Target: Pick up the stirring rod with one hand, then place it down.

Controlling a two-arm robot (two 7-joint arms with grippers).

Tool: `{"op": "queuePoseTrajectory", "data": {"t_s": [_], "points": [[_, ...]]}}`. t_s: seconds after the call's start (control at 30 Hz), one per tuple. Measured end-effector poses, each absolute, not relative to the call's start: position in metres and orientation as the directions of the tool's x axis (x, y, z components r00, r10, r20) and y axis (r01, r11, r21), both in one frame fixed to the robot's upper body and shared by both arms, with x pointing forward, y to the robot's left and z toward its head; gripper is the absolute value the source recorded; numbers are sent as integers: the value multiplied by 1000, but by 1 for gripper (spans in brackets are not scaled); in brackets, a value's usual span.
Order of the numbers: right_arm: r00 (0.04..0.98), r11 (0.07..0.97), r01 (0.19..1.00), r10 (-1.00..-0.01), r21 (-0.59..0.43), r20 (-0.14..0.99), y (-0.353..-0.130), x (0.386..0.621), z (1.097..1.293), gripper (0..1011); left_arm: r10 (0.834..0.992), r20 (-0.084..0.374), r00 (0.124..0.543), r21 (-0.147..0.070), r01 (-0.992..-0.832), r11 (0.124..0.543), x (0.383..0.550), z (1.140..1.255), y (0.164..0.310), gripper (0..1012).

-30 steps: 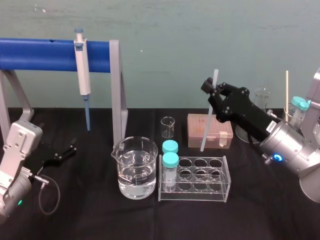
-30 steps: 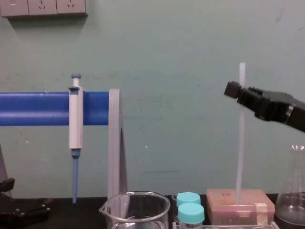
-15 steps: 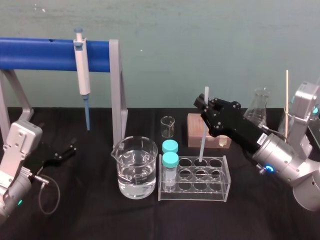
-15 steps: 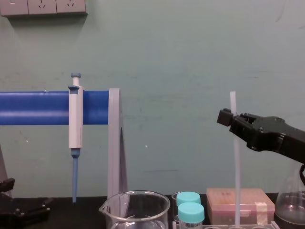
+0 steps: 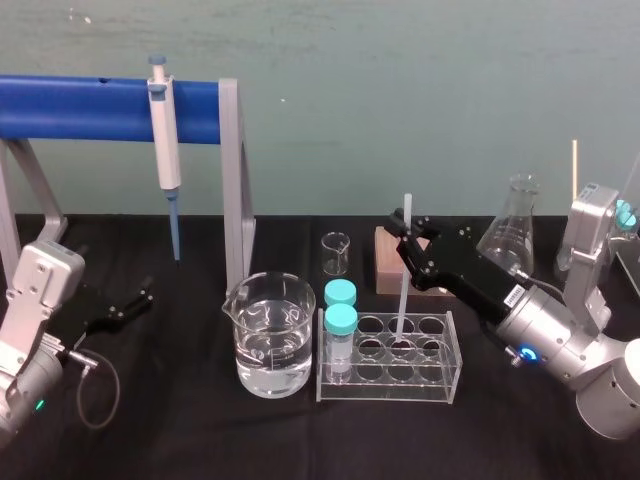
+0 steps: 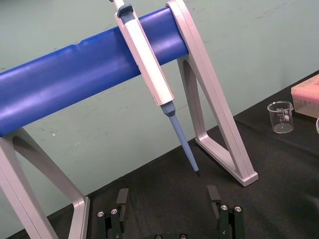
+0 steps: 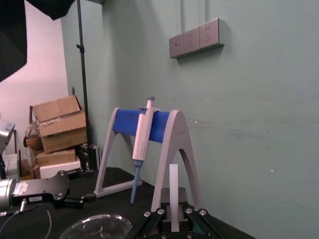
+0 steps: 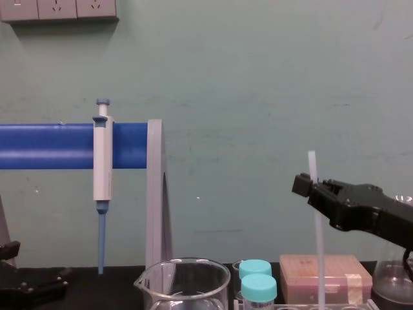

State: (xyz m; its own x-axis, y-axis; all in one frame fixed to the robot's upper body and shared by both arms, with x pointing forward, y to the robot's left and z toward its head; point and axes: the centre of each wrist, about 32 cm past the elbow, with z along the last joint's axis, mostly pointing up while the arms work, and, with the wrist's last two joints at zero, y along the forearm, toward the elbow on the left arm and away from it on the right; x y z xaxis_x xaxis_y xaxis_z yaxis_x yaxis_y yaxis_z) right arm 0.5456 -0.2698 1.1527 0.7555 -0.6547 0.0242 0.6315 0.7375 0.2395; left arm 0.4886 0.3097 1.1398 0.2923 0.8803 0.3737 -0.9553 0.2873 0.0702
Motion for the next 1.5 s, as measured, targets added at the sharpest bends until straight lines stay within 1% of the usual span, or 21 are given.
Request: {"op": "queuePoseTrajectory", "data": {"t_s": [0.5, 0.97, 1.3, 1.33, 1.4, 1.47, 1.5], "points": [[733, 717, 668, -680, 200, -10, -267, 543, 1135, 70, 880, 374, 292, 70, -955, 287, 489, 1140, 310, 1000], [726, 713, 680, -688, 174, -19, -266, 542, 1129, 71, 880, 374, 292, 70, -955, 287, 489, 1140, 310, 1000], [724, 712, 681, -689, 169, -16, -266, 542, 1129, 70, 880, 374, 292, 70, -955, 287, 489, 1140, 310, 1000], [725, 712, 681, -689, 169, -16, -266, 542, 1129, 75, 880, 374, 292, 70, -955, 287, 489, 1140, 310, 1000], [725, 712, 681, -689, 169, -16, -266, 542, 1129, 132, 880, 374, 292, 70, -955, 287, 489, 1140, 310, 1000], [725, 712, 681, -689, 170, -16, -266, 542, 1129, 161, 880, 374, 292, 70, -955, 287, 489, 1140, 310, 1000], [725, 712, 681, -689, 170, -16, -266, 542, 1129, 225, 880, 374, 292, 70, -955, 287, 489, 1140, 310, 1000]]}}
